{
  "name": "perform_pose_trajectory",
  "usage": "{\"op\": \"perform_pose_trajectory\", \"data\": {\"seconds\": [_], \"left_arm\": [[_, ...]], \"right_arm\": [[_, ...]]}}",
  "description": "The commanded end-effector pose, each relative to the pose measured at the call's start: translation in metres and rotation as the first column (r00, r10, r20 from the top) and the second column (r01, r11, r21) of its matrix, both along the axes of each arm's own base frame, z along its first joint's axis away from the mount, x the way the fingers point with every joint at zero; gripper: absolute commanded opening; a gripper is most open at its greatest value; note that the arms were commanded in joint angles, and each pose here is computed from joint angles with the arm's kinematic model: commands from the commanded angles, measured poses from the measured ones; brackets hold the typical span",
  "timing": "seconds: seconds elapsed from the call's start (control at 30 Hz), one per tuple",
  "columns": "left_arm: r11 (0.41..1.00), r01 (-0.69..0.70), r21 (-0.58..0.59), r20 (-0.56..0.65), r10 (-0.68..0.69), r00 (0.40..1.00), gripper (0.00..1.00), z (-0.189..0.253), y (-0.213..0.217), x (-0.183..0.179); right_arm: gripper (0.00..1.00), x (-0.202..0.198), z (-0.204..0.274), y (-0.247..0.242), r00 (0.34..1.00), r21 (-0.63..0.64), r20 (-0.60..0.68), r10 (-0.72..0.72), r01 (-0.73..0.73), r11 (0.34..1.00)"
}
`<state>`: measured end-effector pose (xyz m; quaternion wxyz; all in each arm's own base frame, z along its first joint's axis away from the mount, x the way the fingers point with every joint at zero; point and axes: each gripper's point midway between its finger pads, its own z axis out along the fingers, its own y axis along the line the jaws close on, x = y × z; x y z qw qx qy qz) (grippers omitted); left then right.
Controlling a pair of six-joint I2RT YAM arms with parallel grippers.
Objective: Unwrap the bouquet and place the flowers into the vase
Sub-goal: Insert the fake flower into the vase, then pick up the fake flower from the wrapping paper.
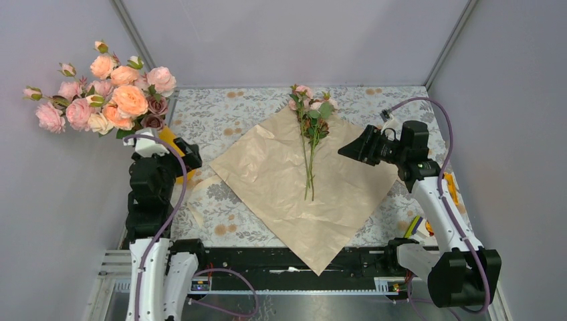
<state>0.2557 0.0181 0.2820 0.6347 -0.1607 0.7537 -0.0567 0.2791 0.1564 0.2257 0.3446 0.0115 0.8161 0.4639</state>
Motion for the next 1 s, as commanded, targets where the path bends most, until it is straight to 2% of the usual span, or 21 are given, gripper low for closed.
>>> {"op": "perform_pose_trajectory", "data": {"seconds": [0.0,0.2,0.33,0.43,0.63,0.97], "left_arm": [[0.989,0.148,-0.014,-0.026,-0.148,0.989,0.95,-0.013,-0.040,0.005],[0.950,0.312,0.027,-0.082,-0.309,0.948,0.95,-0.021,-0.090,0.021],[0.877,0.480,0.019,-0.091,-0.477,0.874,0.98,-0.020,-0.125,0.033],[0.832,0.554,0.036,-0.122,-0.547,0.828,0.99,-0.022,-0.139,0.041],[0.821,0.571,0.030,-0.179,-0.557,0.811,0.99,-0.033,-0.142,0.046],[0.815,0.579,-0.034,-0.154,-0.577,0.802,0.99,-0.035,-0.149,0.041]], "right_arm": [[0.68,0.006,-0.002,-0.005,1.000,-0.031,-0.008,-0.030,0.029,0.999],[0.65,0.006,-0.023,-0.004,0.995,-0.163,-0.056,-0.077,0.067,0.984],[0.64,0.007,-0.040,0.008,0.991,-0.263,-0.083,-0.102,0.077,0.962],[0.63,0.011,-0.056,0.022,0.986,-0.316,-0.108,-0.128,0.088,0.945],[0.59,0.028,-0.075,0.059,0.986,-0.404,-0.124,-0.110,0.051,0.913],[0.52,0.083,-0.107,0.102,0.982,-0.519,-0.182,-0.052,-0.051,0.853]]}}
